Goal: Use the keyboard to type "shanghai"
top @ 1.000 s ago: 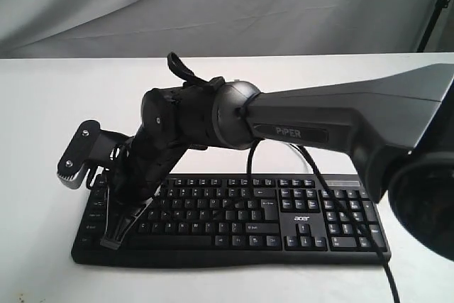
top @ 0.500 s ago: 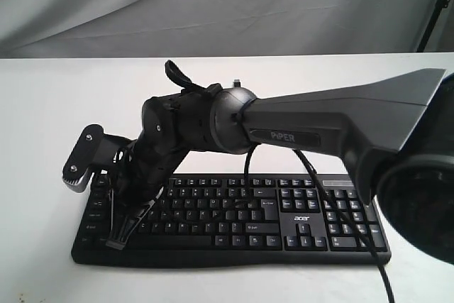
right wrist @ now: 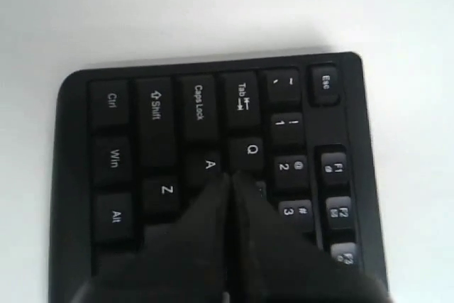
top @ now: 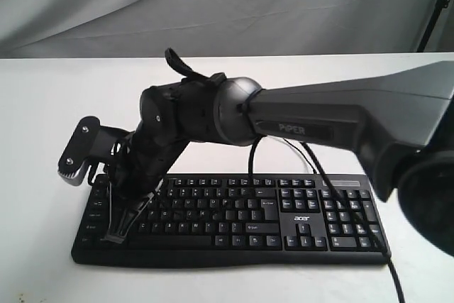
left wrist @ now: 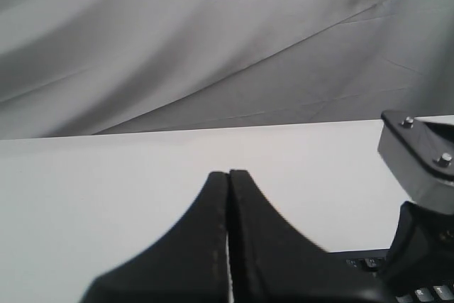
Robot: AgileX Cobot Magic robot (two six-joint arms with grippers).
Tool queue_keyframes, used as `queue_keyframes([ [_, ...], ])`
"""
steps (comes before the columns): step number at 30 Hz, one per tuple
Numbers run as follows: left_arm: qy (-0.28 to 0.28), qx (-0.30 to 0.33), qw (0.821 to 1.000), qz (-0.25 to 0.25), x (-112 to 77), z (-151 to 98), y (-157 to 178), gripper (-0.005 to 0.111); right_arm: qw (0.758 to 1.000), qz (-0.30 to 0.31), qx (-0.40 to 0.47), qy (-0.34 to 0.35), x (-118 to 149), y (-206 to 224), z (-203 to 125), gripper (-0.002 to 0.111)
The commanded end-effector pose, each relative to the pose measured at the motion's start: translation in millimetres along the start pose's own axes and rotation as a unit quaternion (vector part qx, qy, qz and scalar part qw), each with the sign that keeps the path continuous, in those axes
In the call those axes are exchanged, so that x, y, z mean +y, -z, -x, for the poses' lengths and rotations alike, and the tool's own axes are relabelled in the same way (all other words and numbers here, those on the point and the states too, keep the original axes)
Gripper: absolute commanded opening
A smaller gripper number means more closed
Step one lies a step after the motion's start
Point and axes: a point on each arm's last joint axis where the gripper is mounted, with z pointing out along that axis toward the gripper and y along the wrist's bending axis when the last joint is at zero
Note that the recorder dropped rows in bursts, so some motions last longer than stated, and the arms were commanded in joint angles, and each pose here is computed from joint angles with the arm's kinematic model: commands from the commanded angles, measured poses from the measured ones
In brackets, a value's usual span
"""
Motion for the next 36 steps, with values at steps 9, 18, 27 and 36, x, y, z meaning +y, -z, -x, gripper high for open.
queue_keyframes([
  [9,0.001,-0.003,1.0,-0.003,-0.4,0,0,0.0,0.998,-0.036,0.019,-0.052,-5,58,-39,0.0],
  [18,0.001,-0.003,1.0,-0.003,-0.4,0,0,0.0,0.993,-0.066,-0.006,-0.094,7,54,-72,0.0],
  [27,0.001,-0.003,1.0,-0.003,-0.4,0,0,0.0,0.994,-0.052,-0.01,-0.098,7,30,-78,0.0],
  [36,0.001,-0.003,1.0,-0.003,-0.4,0,0,0.0,0.994,-0.053,-0.013,-0.093,9,29,-76,0.0],
])
